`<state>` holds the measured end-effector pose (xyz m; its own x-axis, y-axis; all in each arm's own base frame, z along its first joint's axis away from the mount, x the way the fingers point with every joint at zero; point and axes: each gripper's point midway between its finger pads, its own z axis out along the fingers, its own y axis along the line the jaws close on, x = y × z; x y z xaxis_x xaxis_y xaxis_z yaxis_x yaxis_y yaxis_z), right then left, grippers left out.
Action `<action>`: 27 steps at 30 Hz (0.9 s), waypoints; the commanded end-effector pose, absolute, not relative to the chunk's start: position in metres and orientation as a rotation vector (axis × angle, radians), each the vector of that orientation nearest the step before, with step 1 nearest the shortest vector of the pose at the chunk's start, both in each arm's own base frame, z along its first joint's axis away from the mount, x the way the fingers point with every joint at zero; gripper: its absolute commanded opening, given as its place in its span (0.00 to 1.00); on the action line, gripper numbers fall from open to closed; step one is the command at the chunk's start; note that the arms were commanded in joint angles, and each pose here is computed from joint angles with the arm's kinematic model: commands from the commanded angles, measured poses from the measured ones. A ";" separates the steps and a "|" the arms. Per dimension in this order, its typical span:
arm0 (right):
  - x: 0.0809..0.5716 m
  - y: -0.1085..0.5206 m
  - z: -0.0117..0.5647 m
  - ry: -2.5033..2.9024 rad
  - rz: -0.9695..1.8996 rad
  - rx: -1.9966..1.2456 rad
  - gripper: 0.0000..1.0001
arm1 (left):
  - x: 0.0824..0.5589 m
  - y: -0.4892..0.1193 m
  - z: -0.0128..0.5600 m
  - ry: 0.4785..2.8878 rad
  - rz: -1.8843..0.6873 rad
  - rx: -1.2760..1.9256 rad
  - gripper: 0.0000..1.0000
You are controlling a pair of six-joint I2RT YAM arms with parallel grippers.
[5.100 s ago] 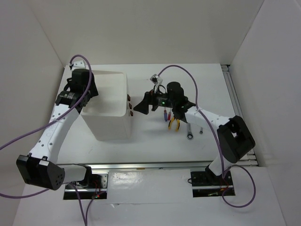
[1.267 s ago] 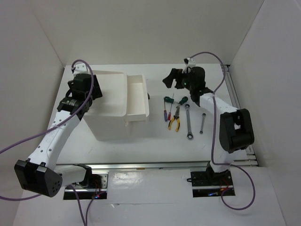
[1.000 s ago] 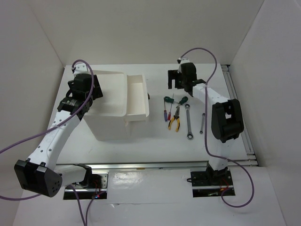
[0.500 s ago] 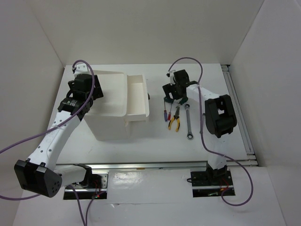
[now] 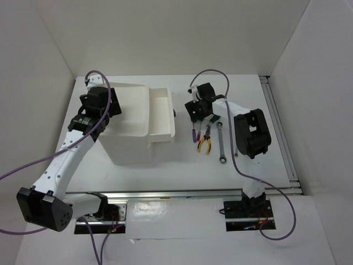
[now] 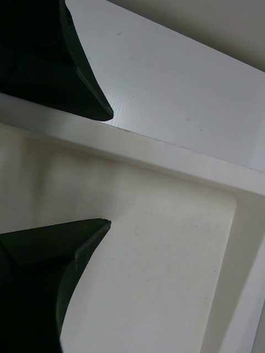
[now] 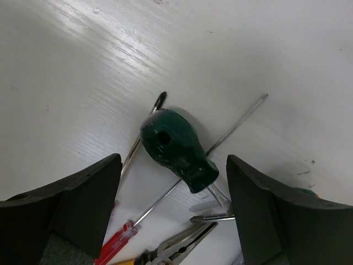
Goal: Sort the tools into containers
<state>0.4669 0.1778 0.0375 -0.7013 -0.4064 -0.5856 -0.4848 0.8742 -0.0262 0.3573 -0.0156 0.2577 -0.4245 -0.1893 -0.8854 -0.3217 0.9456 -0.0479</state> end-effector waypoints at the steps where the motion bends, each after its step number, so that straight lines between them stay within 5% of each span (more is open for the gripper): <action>1: 0.470 0.193 0.039 2.427 0.196 -0.686 0.82 | 0.329 -0.033 0.207 2.239 0.141 -0.274 0.83; 13: 0.473 0.189 0.029 2.466 0.158 -0.684 0.57 | 0.330 -0.035 0.204 2.250 0.135 -0.269 0.83; 24: 0.483 0.187 0.049 2.422 0.124 -0.647 0.56 | 0.330 -0.037 0.204 2.253 0.125 -0.264 0.83; 27: 0.482 0.188 0.043 2.432 0.134 -0.654 0.29 | 0.330 -0.037 0.204 2.253 0.125 -0.264 0.83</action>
<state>0.4731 0.1810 0.0268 -0.7147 -0.4253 -0.5553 -0.4826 0.8745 -0.0487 0.3574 -0.0158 0.2578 -0.4244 -0.1894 -0.8855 -0.3211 0.9458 -0.0484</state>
